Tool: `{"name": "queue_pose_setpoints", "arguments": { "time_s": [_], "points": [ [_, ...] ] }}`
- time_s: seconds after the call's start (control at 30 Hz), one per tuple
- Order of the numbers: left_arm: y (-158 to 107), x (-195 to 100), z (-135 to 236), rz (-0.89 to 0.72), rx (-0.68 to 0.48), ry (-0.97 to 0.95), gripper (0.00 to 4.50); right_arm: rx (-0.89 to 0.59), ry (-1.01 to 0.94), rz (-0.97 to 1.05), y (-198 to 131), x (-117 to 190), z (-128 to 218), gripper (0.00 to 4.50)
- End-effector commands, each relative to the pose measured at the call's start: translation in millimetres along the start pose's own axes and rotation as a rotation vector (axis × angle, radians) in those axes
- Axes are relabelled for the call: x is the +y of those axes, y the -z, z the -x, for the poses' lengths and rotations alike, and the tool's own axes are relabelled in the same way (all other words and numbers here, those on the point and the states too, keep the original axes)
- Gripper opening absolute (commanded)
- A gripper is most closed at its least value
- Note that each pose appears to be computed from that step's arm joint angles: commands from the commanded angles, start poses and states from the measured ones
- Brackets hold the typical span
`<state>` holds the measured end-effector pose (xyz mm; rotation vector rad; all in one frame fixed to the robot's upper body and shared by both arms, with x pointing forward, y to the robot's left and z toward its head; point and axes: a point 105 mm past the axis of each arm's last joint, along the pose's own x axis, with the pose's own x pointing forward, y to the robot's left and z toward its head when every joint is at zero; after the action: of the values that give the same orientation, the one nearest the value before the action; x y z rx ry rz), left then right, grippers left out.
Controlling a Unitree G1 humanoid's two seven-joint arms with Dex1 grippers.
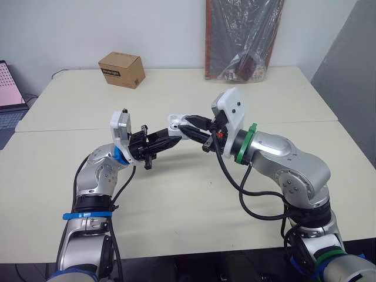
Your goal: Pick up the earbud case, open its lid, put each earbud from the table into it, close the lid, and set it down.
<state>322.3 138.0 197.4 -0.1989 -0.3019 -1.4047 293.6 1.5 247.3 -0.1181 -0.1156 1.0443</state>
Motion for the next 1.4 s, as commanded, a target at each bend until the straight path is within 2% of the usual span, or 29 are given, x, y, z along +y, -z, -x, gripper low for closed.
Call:
{"name": "queue_pose_setpoints", "arguments": {
  "time_s": [0.03,0.2,0.4,0.5,0.67,0.7,0.8,0.93,1.4],
  "points": [
    [-13,-5,-5,-0.048,-0.03,0.037,0.81,-0.062,0.008,0.031,-13,-1,4,2.47],
    [-13,-5,-4,-0.046,-0.027,0.035,0.81,-0.127,-0.012,0.034,-23,0,9,2.47],
    [-12,-5,-2,-0.042,-0.021,0.036,0.81,-0.242,-0.155,-0.051,-45,7,36,2.47],
    [-13,-6,-2,-0.04,-0.019,0.041,0.81,-0.208,-0.104,-0.094,-47,-13,36,1.91],
    [-16,-10,-5,-0.038,-0.019,0.075,0.81,-0.115,-0.013,-0.041,-37,-43,26,0.11],
    [-17,-11,-6,-0.038,-0.019,0.08,0.81,-0.091,0.0,-0.025,-33,-48,24,0.05],
    [-19,-11,-8,-0.037,-0.026,0.082,0.81,0.009,0.023,0.067,-15,-60,11,0.05],
    [-17,-12,-8,-0.033,-0.023,0.078,0.81,0.108,-0.038,0.161,3,-58,-4,0.05],
    [-7,-12,-1,-0.014,0.015,0.039,0.81,0.023,-0.149,0.218,-17,-30,-21,0.05]
  ]
}}
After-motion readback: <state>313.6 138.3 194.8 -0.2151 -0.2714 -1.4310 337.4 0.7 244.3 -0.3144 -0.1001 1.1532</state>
